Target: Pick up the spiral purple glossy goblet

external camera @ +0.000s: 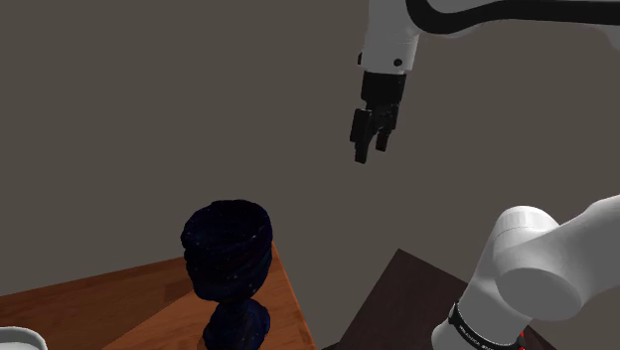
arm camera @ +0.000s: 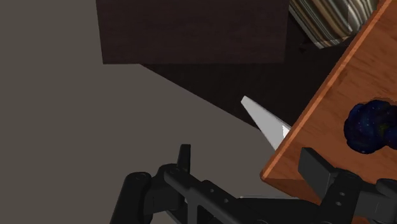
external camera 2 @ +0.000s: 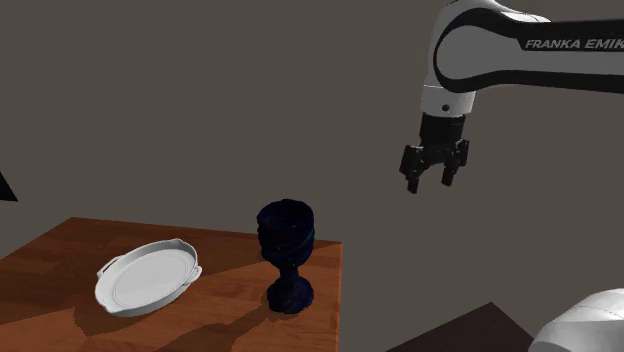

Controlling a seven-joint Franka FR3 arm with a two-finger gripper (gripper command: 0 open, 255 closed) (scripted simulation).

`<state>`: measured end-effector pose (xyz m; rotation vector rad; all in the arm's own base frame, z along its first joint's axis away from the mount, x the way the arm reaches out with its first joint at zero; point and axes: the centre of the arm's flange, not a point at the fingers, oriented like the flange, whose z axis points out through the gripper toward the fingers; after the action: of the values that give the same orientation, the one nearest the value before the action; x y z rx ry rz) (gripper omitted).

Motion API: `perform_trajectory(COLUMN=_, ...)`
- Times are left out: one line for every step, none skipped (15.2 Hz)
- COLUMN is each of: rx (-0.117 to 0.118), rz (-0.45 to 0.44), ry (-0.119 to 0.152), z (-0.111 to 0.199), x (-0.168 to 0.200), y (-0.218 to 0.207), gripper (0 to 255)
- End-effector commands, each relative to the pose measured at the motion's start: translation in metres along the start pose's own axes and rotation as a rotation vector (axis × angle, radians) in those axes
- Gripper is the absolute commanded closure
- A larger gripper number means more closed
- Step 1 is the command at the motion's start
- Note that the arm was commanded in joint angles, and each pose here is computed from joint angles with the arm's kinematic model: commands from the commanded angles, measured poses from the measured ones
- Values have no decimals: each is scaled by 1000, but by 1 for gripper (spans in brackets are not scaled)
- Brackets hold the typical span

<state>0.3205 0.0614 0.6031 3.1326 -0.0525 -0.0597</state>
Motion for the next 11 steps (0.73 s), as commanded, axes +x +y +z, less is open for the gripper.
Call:
perform_trajectory(rx=6, rz=4, ry=5, z=0, x=4, y=-26, gripper=0)
perform_trajectory(rx=9, rz=5, ry=8, z=0, x=6, y=-39, gripper=0)
perform_trajectory(rx=11, rz=6, ry=11, z=1, x=8, y=-52, gripper=0)
perform_trajectory(rx=13, rz=8, ry=13, z=1, x=10, y=-64, gripper=0)
perform_trajectory(rx=16, rz=9, ry=16, z=2, x=12, y=-77, gripper=0)
perform_trajectory(rx=18, rz=10, ry=19, z=2, x=14, y=-89, gripper=0)
perform_trajectory(rx=21, rz=11, ry=21, z=3, x=16, y=-102, gripper=0)
perform_trajectory(rx=23, rz=13, ry=24, z=3, x=18, y=-114, gripper=0)
perform_trajectory(rx=26, rz=14, ry=27, z=3, x=20, y=-127, gripper=0)
perform_trajectory(rx=28, rz=15, ry=29, z=4, x=22, y=-140, gripper=0)
perform_trajectory(rx=31, rz=17, ry=32, z=4, x=24, y=-152, gripper=0)
